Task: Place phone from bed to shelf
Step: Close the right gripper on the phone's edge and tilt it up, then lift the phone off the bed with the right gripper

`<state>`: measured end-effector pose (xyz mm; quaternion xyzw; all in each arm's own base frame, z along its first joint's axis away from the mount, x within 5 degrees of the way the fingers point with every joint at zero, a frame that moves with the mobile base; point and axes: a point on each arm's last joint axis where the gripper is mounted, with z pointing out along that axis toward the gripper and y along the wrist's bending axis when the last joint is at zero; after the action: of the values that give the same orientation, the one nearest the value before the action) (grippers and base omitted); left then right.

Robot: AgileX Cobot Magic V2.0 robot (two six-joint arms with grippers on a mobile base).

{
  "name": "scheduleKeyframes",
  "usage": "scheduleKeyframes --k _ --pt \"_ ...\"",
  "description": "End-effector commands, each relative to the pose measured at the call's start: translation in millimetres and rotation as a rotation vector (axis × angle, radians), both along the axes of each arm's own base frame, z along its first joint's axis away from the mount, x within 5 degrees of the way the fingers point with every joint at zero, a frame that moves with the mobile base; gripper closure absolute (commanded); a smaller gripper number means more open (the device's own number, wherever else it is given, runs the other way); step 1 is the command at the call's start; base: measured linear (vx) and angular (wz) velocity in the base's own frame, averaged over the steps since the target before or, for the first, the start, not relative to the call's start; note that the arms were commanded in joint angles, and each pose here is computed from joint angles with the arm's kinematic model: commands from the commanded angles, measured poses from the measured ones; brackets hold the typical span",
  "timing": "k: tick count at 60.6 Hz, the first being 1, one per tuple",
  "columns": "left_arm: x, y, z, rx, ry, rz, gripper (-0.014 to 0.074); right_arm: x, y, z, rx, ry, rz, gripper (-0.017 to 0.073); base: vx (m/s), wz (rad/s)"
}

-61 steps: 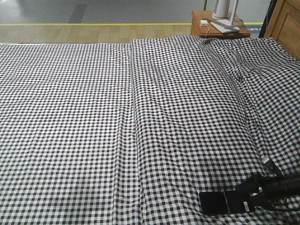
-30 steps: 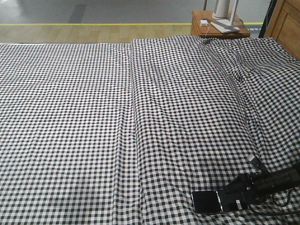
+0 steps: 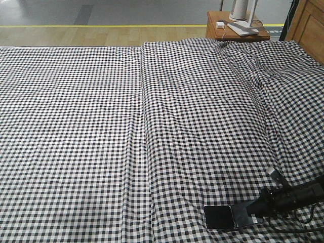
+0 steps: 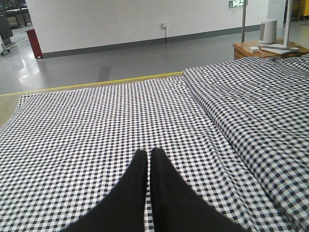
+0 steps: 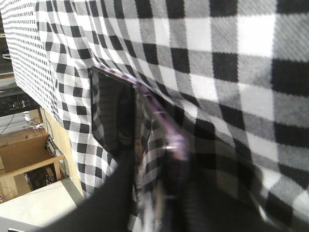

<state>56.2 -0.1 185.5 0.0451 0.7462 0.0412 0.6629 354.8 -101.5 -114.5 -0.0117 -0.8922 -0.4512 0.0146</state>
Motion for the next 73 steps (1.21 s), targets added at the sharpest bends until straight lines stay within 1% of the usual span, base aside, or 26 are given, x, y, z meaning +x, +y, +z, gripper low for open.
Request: scheduleKeyframes --k 1,14,24,34,42,56,62,69,73 --pt "-1.3 -0.3 14.7 -0.015 -0.107 -0.004 0.0592 10.7 1.2 29.7 0.093 -0.047 0.038 0.0575 0.00 0.00" --pt "-1.3 -0.3 14.7 -0.015 -0.107 -0.004 0.0592 10.9 1.5 32.1 0.107 -0.058 0.048 0.0571 0.00 0.00" --pt "-1.3 -0.3 14.7 -0.015 -0.107 -0.004 0.0592 16.7 -0.8 43.9 0.092 -0.087 0.051 0.0568 0.00 0.00" --pt "-1.3 -0.3 14.7 -0.015 -0.107 -0.004 0.0592 25.8 -5.2 65.7 0.067 -0.137 0.055 0.0565 0.00 0.00" --pt "-1.3 -0.3 14.7 -0.015 -0.107 -0.004 0.0592 35.5 -9.5 91.7 0.041 -0.194 0.050 0.0563 0.00 0.00" --pt "-1.3 -0.3 14.7 -0.015 -0.107 -0.004 0.0592 51.1 -14.9 155.1 -0.024 -0.309 0.046 0.0563 0.00 0.00" --pt "-1.3 -0.3 14.7 -0.015 -0.107 -0.004 0.0592 52.5 -7.9 183.0 -0.034 -0.371 0.060 0.0563 0.00 0.00" --pt "-1.3 -0.3 14.7 -0.015 -0.107 -0.004 0.0592 48.3 1.2 208.1 -0.038 -0.432 0.082 0.0563 0.00 0.00" --pt "-1.3 -0.3 14.7 -0.015 -0.107 -0.004 0.0592 44.2 3.8 222.5 -0.036 -0.450 0.069 0.0563 0.00 0.00"
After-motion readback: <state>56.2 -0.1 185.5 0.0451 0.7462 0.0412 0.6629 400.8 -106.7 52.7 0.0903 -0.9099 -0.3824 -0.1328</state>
